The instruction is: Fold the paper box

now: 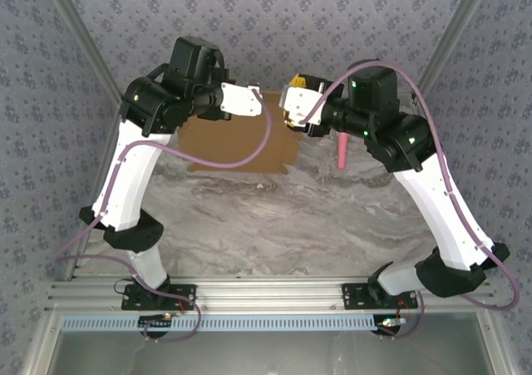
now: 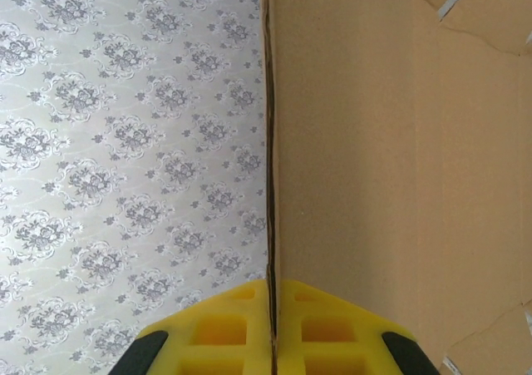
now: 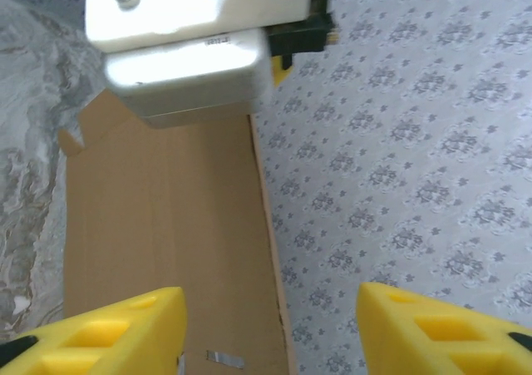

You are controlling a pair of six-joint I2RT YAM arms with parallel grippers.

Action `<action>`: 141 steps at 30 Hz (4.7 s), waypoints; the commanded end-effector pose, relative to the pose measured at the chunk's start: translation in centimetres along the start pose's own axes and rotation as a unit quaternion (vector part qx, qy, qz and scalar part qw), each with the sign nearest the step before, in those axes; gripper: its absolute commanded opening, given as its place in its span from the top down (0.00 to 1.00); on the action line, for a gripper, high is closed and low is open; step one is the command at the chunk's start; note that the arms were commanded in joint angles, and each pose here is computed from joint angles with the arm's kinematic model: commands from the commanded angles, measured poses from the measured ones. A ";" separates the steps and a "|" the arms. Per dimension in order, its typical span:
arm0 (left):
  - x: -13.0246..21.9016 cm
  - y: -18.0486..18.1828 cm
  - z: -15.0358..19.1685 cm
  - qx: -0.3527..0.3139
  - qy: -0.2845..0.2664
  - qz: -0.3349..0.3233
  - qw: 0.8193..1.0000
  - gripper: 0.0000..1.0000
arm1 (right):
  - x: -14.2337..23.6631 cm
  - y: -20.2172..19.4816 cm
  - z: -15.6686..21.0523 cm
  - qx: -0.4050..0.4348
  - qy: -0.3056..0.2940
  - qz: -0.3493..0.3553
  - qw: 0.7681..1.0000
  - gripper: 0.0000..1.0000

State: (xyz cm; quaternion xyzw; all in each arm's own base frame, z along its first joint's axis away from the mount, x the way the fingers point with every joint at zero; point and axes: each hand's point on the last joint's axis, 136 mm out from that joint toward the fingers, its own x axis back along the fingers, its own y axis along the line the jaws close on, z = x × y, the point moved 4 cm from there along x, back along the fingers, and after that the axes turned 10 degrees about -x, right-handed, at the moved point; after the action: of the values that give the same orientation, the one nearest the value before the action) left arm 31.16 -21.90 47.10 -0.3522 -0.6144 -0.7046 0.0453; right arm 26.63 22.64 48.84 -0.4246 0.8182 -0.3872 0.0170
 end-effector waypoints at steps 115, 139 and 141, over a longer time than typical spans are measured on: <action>-0.8 1.4 7.6 0.342 -0.419 0.081 0.837 0.74 | 3.7 -4.3 9.6 -0.228 -0.004 -0.047 0.973 1.00; -0.4 -0.2 6.6 0.367 -0.417 0.127 0.822 1.00 | 1.3 -4.4 9.0 -0.198 0.003 -0.053 0.979 0.85; -0.4 -0.2 6.6 0.367 -0.416 0.129 0.822 1.00 | 0.9 -4.3 8.9 -0.196 0.006 -0.059 0.979 0.84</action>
State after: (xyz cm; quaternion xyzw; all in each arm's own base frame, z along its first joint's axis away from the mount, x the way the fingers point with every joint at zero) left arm 36.07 -15.47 45.52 -0.6229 -0.7542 -0.2063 0.0252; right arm 32.13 14.37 44.67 -0.4578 0.8558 -0.2135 -0.1116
